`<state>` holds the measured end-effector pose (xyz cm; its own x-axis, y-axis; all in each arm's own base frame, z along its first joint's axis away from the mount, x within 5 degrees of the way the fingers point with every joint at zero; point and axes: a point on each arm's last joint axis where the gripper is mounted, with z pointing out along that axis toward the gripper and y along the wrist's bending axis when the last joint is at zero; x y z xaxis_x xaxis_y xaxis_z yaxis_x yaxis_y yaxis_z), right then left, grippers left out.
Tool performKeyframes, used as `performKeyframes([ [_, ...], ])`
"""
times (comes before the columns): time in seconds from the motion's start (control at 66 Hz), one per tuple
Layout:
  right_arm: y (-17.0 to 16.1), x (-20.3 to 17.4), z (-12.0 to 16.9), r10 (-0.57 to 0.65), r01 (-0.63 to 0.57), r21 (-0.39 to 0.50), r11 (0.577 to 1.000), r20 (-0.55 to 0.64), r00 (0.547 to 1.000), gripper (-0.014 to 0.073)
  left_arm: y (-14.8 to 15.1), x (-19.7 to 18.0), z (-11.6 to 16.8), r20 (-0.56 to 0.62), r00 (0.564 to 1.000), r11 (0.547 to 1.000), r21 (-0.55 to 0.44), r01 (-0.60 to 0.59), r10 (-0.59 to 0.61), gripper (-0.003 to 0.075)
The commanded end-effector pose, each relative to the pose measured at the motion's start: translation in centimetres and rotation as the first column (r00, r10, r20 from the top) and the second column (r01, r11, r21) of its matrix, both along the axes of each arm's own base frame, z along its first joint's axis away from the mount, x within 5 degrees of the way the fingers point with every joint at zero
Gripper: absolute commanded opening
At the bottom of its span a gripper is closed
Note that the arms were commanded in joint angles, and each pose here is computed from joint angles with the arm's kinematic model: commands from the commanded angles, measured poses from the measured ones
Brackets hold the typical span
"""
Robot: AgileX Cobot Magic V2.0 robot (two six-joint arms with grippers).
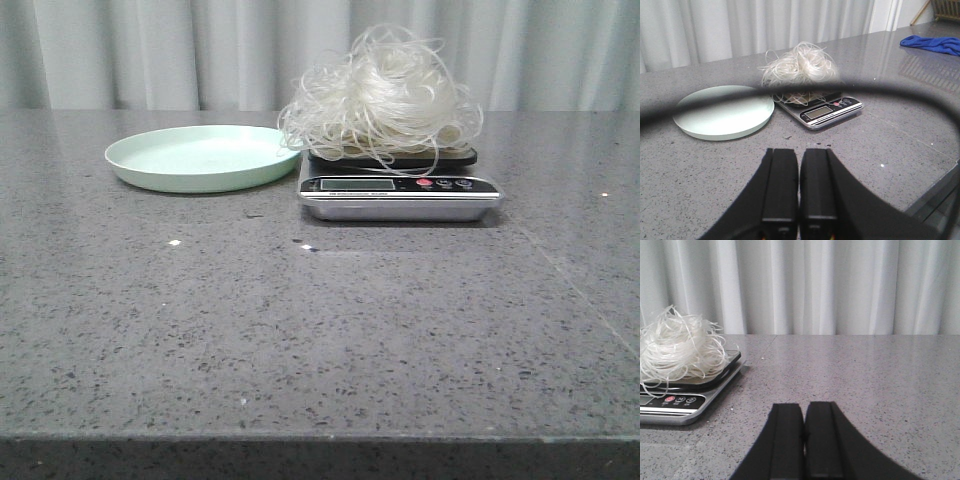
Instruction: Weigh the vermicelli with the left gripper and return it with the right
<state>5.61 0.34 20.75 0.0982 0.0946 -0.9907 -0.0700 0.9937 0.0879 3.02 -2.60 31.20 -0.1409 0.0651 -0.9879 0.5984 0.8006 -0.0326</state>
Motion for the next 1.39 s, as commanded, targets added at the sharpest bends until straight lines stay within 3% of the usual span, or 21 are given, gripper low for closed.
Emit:
performKeyframes([
  [0.0,-0.1,-0.3,1.0,-0.01,0.011,-0.007,1.0,0.098,0.995,0.0157,0.0,0.1,1.4,0.065,0.998,0.997,-0.079,-0.003,0.009,0.0128],
  [0.152,-0.1,-0.3,1.1,-0.01,0.011,-0.007,1.0,0.103,0.995,0.0157,0.0,0.1,1.3,0.061,0.998,0.997,-0.075,-0.003,0.008,0.0128],
  [0.318,-0.1,-0.6,2.4,-0.014,0.013,0.004,1.0,0.237,0.971,0.0157,-0.1,0.1,1.2,0.057,0.998,0.997,-0.072,-0.004,0.008,0.0128],
  [0.409,-0.1,-0.8,3.8,-0.014,0.012,0.009,1.0,0.241,0.97,0.0157,-0.1,0.1,1.2,0.057,0.998,0.997,-0.072,-0.004,0.008,0.0128],
  [0.606,0.0,0.0,8.5,-0.009,0.009,0.0,1.0,0.104,0.995,0.0157,-0.1,0.1,1.1,0.055,0.998,0.997,-0.072,-0.004,0.008,0.0128],
  [0.773,0.1,2.9,11.7,-0.006,0.006,-0.01,1.0,-0.046,0.999,0.0157,-0.1,0.1,1.1,0.055,0.998,0.997,-0.072,-0.004,0.008,0.0128],
  [1.152,0.4,7.0,10.9,-0.005,0.002,-0.018,1.0,-0.205,0.979,0.0159,-0.1,0.1,1.1,0.055,0.998,0.997,-0.072,-0.004,0.008,0.0128],
  [1.273,1.0,8.6,12.7,0.031,-0.037,-0.019,0.999,-0.245,0.969,0.0254,-0.1,0.1,1.1,0.055,0.998,0.997,-0.072,-0.004,0.008,0.0128],
  [1.379,2.7,10.8,14.9,0.111,-0.127,-0.026,0.992,-0.337,0.935,0.0439,-0.1,0.1,1.1,0.055,0.998,0.997,-0.072,-0.004,0.008,0.0128],
])
